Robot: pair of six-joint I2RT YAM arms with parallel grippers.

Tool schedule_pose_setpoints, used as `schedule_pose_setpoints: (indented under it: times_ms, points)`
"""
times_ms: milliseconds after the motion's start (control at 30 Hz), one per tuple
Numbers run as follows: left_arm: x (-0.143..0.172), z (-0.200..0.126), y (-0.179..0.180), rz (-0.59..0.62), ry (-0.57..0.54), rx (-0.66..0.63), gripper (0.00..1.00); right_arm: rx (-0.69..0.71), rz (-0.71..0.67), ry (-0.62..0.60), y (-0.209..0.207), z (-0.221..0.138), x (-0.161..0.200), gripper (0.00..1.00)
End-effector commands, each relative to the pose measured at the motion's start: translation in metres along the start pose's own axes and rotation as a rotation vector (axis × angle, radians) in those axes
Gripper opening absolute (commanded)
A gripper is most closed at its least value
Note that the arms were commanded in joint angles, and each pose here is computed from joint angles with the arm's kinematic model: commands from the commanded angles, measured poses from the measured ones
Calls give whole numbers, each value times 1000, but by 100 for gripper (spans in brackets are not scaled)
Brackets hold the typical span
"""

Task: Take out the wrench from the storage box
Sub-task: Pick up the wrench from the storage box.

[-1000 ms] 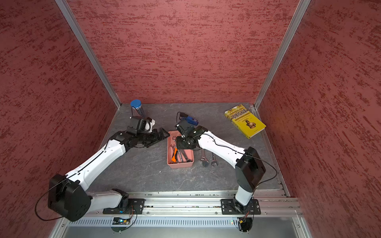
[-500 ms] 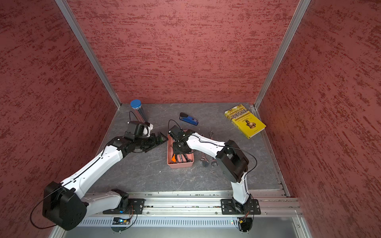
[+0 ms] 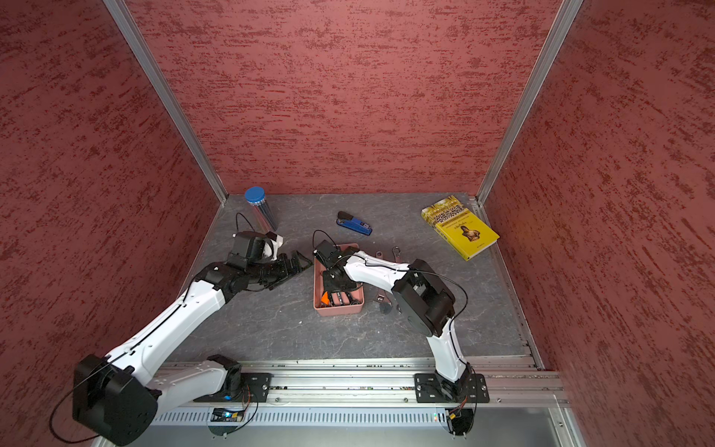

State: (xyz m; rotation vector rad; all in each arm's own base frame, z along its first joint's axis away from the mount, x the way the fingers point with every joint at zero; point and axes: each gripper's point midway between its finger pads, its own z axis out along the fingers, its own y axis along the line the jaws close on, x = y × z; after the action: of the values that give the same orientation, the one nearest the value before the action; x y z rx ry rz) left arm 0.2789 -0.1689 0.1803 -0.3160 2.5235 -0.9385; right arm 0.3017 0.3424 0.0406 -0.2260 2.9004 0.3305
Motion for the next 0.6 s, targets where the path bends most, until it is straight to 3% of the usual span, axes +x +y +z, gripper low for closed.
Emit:
schedule_pose_setpoints:
  times_ms: [0, 367, 567]
  points:
    - [2, -3, 4, -5, -3, 1, 100, 32, 9, -2, -3, 16, -1, 27]
    - [6, 1, 11, -12, 7, -9, 100, 88, -5, 10, -12, 30, 0, 25]
    - [5, 1, 12, -13, 7, -13, 100, 67, -13, -53, -3, 8, -16, 11]
